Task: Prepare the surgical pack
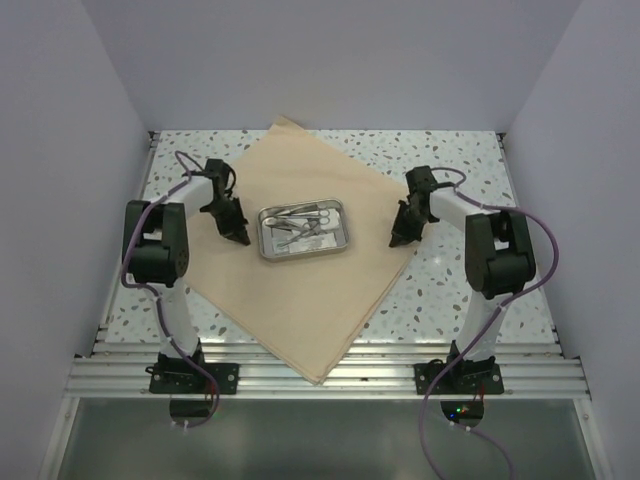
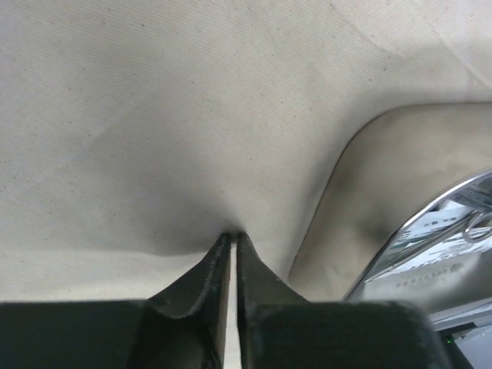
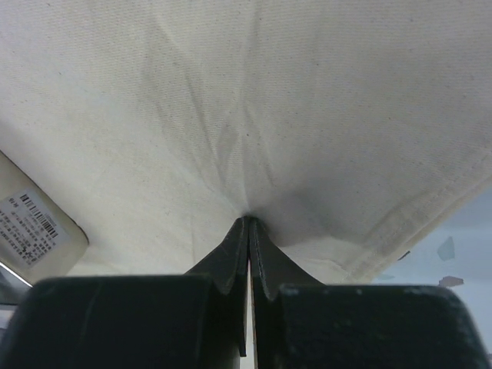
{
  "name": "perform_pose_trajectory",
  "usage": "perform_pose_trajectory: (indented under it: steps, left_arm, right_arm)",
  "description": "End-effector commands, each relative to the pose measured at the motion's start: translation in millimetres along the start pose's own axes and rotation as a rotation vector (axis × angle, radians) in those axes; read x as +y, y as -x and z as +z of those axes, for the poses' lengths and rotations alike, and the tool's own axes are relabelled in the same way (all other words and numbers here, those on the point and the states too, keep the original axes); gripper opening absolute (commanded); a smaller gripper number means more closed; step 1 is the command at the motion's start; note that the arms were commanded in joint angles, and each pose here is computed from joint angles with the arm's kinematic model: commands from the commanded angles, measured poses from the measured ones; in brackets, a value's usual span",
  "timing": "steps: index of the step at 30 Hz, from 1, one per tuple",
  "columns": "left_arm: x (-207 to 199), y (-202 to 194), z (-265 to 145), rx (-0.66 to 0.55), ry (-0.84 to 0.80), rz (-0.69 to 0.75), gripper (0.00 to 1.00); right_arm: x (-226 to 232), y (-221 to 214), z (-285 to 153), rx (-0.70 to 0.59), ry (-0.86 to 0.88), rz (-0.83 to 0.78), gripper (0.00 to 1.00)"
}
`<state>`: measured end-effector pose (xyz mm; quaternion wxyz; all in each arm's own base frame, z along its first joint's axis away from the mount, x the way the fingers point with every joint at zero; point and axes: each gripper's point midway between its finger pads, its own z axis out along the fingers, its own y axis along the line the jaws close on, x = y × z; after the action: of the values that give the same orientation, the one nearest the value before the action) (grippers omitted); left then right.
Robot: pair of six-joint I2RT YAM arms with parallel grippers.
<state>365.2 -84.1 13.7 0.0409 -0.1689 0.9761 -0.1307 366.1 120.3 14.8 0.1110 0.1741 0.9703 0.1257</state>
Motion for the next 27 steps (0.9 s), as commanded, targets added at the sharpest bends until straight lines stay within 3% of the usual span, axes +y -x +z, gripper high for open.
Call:
perform_pose_trajectory:
  steps: [1,4,8,11,18,27]
  left_arm:
    - [4.7,-4.0,16.0,-0.038,0.036,0.052,0.14]
    - [0.4,6.0,-18.9,-0.151,0.043,0.040,0.29]
    - [-22.0,14.6,-61.1,-0.288,-0.059,0.047,0.44]
    - [-49.4,14.0,-81.3,-0.330,-0.191,0.073,0.56]
    - [-62.9,19.0,-63.6,-0.266,-0.161,0.089,0.56]
    - [-81.6,14.3,-26.5,-0.205,-0.077,0.121,0.53]
  right_arm:
    - [-35.4,-32.3,-9.7,0.109,-0.132,-0.064,0.00]
    - [-13.9,-1.5,-37.7,0.016,-0.083,-0.154,0.09]
    - [35.2,23.1,-64.5,-0.046,0.032,-0.280,0.49]
    - [84.4,30.7,-70.8,-0.076,0.137,-0.357,0.64]
    - [144.1,17.2,-47.6,-0.024,0.199,-0.449,0.73]
    - [146.6,12.6,-11.9,0.023,0.156,-0.472,0.72]
